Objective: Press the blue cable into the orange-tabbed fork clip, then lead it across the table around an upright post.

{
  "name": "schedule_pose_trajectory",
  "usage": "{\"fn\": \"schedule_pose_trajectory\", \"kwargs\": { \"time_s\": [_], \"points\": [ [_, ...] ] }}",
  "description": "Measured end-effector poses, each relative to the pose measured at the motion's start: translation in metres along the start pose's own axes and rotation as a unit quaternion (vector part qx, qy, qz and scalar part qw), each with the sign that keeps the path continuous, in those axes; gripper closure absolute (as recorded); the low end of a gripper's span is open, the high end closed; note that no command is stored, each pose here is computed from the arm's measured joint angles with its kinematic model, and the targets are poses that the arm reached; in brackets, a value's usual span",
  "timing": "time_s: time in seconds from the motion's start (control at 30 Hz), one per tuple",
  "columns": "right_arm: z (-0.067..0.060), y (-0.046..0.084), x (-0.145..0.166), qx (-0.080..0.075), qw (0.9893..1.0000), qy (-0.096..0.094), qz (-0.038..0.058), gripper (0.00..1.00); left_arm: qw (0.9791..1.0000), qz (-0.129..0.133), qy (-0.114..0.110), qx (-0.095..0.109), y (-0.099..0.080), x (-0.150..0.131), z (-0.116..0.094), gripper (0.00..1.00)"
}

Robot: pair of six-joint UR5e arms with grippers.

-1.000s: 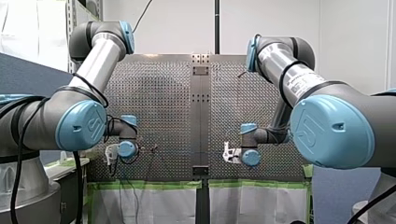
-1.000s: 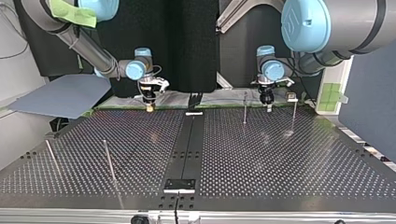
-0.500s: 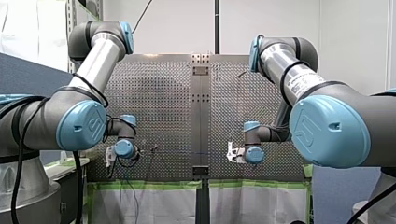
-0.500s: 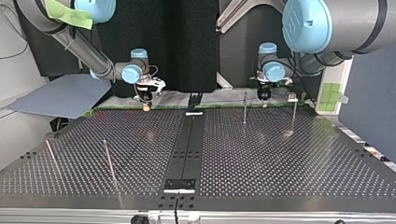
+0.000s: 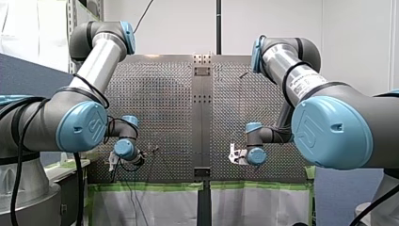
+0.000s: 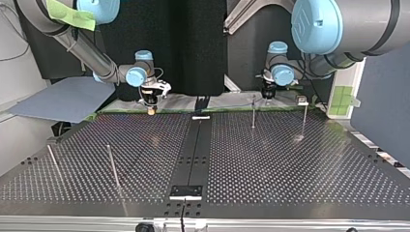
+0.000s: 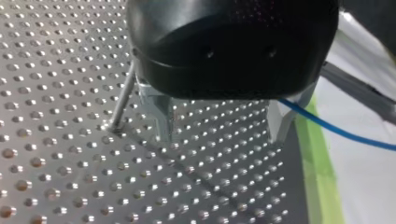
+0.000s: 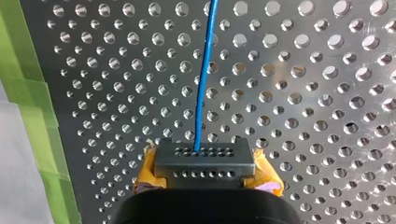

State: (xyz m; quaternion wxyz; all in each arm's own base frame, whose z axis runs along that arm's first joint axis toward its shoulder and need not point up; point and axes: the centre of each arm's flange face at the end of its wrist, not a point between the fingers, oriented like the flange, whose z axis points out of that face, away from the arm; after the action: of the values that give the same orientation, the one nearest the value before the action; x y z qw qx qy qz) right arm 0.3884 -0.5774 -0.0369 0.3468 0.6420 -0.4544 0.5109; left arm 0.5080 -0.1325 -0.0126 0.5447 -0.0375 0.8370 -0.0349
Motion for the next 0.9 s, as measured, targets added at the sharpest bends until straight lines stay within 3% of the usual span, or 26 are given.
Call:
{"fn": "schedule_pose_trajectory", "kwargs": {
  "time_s": [0.5,0.9],
  "points": [
    [0.001,0.002,0.0,-0.001,1.0,0.001,0.0003,1.0,0.9992,-0.016,0.036,-0.008,0.006,0.009,-0.012,0.0],
    [0.001,0.002,0.0,-0.001,1.0,0.002,0.0007,1.0,0.9995,-0.024,0.006,0.018,-0.011,-0.002,-0.045,0.0]
  ]
}}
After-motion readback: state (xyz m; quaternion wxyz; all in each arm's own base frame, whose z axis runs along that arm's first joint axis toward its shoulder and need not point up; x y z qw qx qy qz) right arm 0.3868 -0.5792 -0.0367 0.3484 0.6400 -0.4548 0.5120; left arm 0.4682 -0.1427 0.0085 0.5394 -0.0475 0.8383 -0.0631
